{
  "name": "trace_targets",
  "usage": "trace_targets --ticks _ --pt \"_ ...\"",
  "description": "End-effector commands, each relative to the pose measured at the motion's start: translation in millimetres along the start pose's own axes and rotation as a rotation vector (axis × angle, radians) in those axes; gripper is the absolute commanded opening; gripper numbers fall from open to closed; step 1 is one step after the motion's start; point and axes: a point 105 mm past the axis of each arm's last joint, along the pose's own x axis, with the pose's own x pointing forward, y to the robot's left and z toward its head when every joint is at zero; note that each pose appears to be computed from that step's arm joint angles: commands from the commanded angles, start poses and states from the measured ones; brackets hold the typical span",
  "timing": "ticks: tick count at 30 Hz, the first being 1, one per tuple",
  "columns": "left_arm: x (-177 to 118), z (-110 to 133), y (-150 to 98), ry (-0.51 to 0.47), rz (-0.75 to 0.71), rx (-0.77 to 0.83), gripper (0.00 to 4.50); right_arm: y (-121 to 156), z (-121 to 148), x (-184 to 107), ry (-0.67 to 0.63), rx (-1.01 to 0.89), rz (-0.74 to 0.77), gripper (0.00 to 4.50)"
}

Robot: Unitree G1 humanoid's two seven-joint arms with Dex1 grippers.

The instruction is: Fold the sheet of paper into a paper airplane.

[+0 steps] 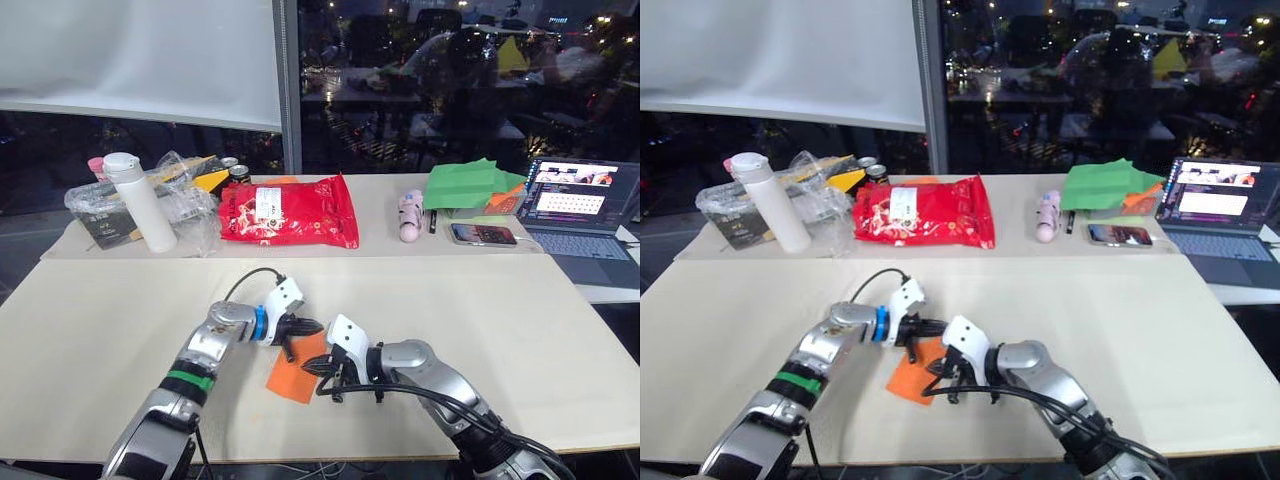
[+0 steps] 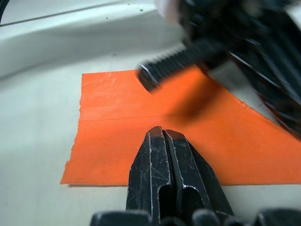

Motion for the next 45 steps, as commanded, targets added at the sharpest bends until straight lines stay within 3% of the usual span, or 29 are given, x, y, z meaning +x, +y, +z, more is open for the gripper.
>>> trace_targets --ticks 1,7,17,23,28,33,40,45 --pt "-15.0 -34.3 -7.8 0.096 0.023 -0.087 0.0 0.8 -20.9 5.4 0.075 0.026 0.023 0.04" --pt "-27.0 -37.0 -30.0 0.069 0.015 -0.116 0.0 -0.2 -20.3 9.6 0.082 0.007 0.057 0.04" --pt "-71.7 -65.7 -28.5 0.099 0.191 -0.193 0.0 -0.3 -18.5 17.3 0.092 -0.025 0.111 0.04" --pt "-91.0 -59.8 -52.2 0.062 0.058 -0.208 0.0 -8.3 -17.6 10.3 0.105 -0.073 0.096 0.04" --pt "-93.7 -63.4 -51.8 0.083 0.023 -0.206 0.0 -20.4 -11.1 -8.9 0.123 -0.151 0.064 0.04" --pt "-89.5 -50.8 -52.7 0.048 -0.031 -0.194 0.0 -24.5 3.6 -23.7 0.111 -0.191 0.048 0.04" --pt "-112.4 -13.7 -24.3 -0.089 -0.018 -0.171 0.0 -24.7 21.1 -43.7 0.069 -0.224 -0.009 0.04" --pt "-103.0 7.1 -16.6 -0.14 -0.052 -0.1 0.0 -22.2 35.0 -67.3 0.033 -0.242 -0.075 0.04"
